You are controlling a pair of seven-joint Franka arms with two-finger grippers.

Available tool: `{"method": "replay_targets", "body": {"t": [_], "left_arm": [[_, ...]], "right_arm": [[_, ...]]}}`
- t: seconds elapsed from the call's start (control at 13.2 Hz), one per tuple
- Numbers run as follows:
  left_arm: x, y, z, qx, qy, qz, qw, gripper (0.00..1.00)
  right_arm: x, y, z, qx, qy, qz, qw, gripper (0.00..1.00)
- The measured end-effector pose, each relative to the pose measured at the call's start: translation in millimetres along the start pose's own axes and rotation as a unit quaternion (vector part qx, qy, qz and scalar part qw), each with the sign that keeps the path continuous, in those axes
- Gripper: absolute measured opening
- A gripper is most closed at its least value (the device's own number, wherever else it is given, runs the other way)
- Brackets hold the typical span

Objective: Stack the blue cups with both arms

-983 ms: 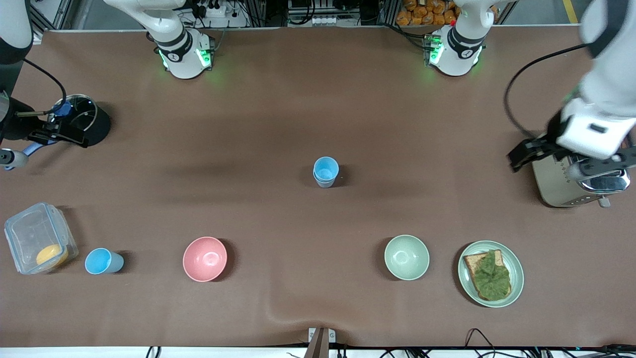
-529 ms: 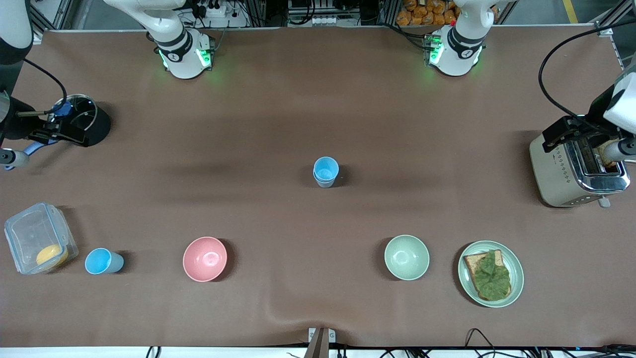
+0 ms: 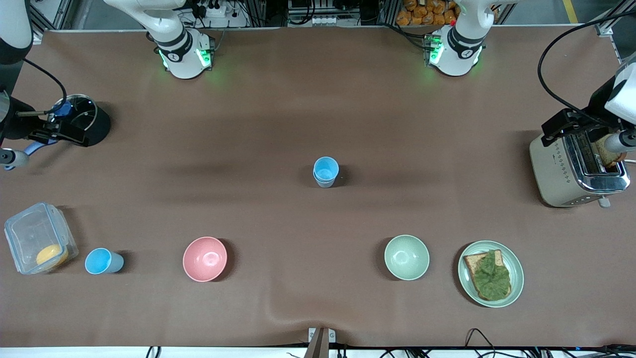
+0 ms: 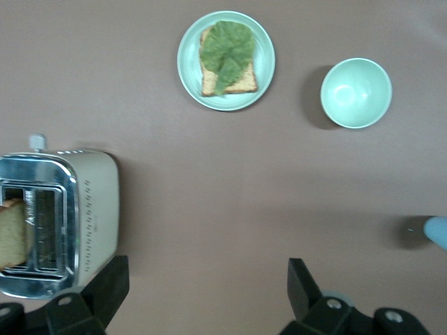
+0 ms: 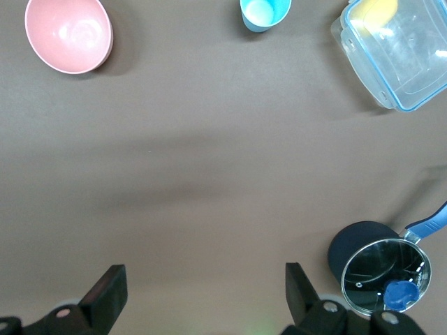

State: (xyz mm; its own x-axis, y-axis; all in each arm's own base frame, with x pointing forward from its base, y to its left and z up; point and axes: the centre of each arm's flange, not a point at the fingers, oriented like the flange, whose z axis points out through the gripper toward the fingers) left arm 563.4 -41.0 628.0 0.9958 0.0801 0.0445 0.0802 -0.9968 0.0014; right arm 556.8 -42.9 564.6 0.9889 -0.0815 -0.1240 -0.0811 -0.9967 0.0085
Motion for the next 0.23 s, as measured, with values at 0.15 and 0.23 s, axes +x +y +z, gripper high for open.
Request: {"method": "replay_targets", "body": {"t": [0.15, 0.23], "left_arm": [[-6.0, 6.7, 3.6, -0.002, -0.022, 0.006, 1.000, 1.00], [-9.6, 11.2, 5.6, 0.000, -0.034, 0.011, 0.999, 1.00]], "right_arm": [[-0.2, 0.0, 0.1, 0.000, -0.001, 0.000, 1.000, 1.00], [-0.2, 0.1, 0.1, 0.000, -0.001, 0.000, 1.000, 1.00]]}}
